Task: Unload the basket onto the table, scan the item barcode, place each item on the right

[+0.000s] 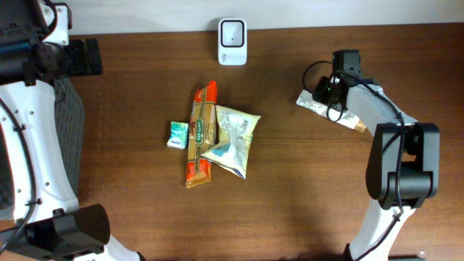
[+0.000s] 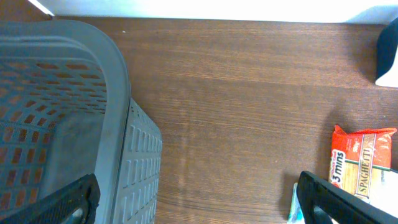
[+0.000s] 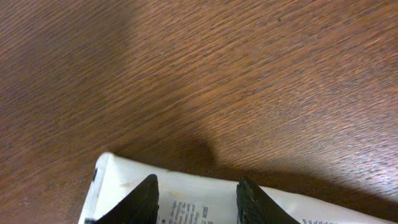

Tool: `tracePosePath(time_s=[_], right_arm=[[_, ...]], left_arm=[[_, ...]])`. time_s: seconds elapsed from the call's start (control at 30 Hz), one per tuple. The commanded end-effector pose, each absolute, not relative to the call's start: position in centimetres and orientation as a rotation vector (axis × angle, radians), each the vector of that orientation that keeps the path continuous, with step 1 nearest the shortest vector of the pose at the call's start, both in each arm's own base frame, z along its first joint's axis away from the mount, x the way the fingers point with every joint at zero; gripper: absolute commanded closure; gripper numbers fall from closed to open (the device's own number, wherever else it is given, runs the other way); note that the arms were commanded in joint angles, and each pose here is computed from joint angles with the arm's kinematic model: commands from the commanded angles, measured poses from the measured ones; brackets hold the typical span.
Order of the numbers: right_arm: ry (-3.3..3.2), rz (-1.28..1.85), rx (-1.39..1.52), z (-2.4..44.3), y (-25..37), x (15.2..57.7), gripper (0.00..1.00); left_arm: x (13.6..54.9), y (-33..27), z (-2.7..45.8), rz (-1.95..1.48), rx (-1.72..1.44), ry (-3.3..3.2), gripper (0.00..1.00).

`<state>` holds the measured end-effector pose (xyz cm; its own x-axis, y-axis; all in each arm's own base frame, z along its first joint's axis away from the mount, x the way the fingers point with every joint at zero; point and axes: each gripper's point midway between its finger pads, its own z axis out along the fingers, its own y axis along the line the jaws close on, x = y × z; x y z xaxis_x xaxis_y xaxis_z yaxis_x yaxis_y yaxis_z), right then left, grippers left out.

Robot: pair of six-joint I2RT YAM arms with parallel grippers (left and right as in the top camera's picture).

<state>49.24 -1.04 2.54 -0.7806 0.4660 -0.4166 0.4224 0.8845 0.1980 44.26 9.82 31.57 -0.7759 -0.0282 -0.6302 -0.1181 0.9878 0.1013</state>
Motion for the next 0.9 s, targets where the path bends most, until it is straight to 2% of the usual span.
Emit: tracePosePath(time_s=[0.0, 0.07, 0.1, 0.17, 0.23, 0.27, 0.33, 0.47, 0.53, 0.67, 0.8, 0.87], right_arm=[[2.695, 0.351, 0.556, 1.4, 2.8, 48.0, 0.59], [2.835, 0.604, 0.401, 1.3, 7.7, 44.9, 0.59], [2.941, 0.737, 0.304, 1.3, 10.5, 41.9, 0.59], [3.147, 0.728, 0.071, 0.9, 12.1, 36.4, 0.55], [3.324, 0.360, 0.081, 0.6, 8.0, 33.1, 0.55], [3.324, 0.065, 0.274, 1.2, 4.3, 32.9, 0.55], [3.191, -0.106, 0.513, 4.1, 0.4, 33.7, 0.55], [2.936, 0.005, 0.501, 12.5, -0.1, 34.8, 0.52], [2.861, 0.194, 0.499, 14.7, -0.9, 35.2, 0.36], [2.826, 0.666, 0.522, 12.1, -3.6, 35.8, 0.14], [2.904, 0.713, 0.614, 4.7, -6.4, 36.7, 0.13], [2.881, 0.710, 0.669, 2.9, -8.2, 37.2, 0.14]], left_arm=[[43.9, 10.1, 33.1, 0.204, -0.095, 2.419, 0.01], [43.9, 10.1, 33.1, 0.203, -0.094, 2.419, 0.01], [43.9, 10.1, 33.1, 0.204, -0.095, 2.419, 0.01], [43.9, 10.1, 33.1, 0.204, -0.095, 2.419, 0.01], [43.9, 10.1, 33.1, 0.204, -0.095, 2.419, 0.01], [43.9, 10.1, 33.1, 0.204, -0.095, 2.419, 0.01], [43.9, 10.1, 33.1, 0.204, -0.095, 2.419, 0.01], [43.9, 10.1, 33.1, 0.204, -0.095, 2.419, 0.01], [43.9, 10.1, 33.1, 0.204, -0.095, 2.419, 0.01], [43.9, 10.1, 33.1, 0.204, -0.095, 2.419, 0.01], [43.9, 10.1, 33.1, 0.204, -0.095, 2.419, 0.01], [43.9, 10.1, 33.1, 0.204, -0.095, 2.419, 0.01]])
